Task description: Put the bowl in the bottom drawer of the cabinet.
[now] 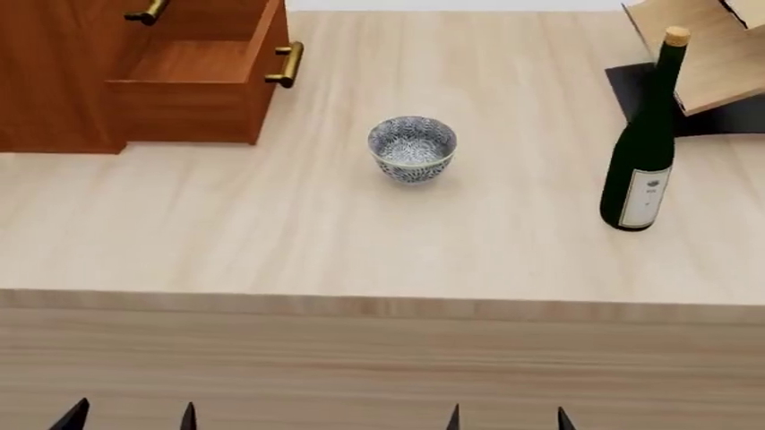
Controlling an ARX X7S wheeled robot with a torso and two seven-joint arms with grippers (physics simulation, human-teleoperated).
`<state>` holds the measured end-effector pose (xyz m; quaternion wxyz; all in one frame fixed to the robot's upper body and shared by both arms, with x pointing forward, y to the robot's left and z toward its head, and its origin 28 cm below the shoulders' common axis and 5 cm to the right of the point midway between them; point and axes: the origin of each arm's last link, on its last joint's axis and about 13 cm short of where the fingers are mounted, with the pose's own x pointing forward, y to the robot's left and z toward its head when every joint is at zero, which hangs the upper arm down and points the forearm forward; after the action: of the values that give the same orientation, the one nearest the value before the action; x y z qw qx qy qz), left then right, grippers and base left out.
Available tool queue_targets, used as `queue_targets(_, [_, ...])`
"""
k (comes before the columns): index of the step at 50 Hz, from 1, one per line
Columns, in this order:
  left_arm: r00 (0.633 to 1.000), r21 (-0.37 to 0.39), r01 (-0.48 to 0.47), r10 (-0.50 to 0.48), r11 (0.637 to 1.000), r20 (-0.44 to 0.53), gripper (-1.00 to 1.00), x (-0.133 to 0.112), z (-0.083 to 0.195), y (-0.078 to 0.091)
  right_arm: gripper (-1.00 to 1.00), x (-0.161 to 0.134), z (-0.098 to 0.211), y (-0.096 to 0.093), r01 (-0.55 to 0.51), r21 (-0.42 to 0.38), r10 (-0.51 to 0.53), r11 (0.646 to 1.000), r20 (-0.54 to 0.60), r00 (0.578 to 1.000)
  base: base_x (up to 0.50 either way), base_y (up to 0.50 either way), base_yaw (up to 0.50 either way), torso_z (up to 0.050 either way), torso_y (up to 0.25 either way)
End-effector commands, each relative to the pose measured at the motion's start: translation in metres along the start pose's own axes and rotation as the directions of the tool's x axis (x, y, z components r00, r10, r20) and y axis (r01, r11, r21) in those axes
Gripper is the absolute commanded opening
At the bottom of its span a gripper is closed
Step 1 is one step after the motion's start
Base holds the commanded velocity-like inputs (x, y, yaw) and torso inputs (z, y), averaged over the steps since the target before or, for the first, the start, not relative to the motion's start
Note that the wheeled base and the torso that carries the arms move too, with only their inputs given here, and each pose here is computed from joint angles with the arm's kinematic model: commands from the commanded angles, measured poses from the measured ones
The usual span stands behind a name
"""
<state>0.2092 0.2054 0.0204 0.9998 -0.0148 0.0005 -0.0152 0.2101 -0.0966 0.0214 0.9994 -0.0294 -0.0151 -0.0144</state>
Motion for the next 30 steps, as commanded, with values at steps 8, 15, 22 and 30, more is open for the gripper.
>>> queue_targets(8, [0.999, 0.019, -0.045, 0.045, 0.999, -0.001, 1.00, -0.0017, 0.0028, -0.0001, 1.00, -0.0042, 0.0036, 0.0005, -0.001, -0.021, 0.001, 1.000, 0.023, 1.000, 0.05, 0.50, 0.00, 0.000, 0.089])
queue_targets(15, [0.997, 0.039, -0.070, 0.071, 0.997, -0.012, 1.00, -0.0006, 0.0026, 0.0002, 1.00, -0.0054, 0.0048, 0.0009, -0.003, -0.019, 0.004, 1.000, 0.030, 1.000, 0.04, 0.50, 0.00, 0.000, 0.000])
queue_targets(22, [0.996, 0.057, -0.091, 0.093, 0.994, -0.017, 1.00, 0.0020, 0.0049, 0.0006, 1.00, -0.0053, 0.0072, -0.0005, 0.014, -0.027, -0.013, 1.000, 0.029, 0.999, 0.05, 0.50, 0.00, 0.000, 0.000])
queue_targets(30, [0.996, 0.043, -0.091, 0.091, 0.995, -0.001, 1.00, 0.0022, 0.0119, 0.0022, 1.00, -0.0064, 0.0105, -0.0016, 0.022, -0.020, -0.021, 1.000, 0.052, 0.998, 0.05, 0.50, 0.00, 0.000, 0.000])
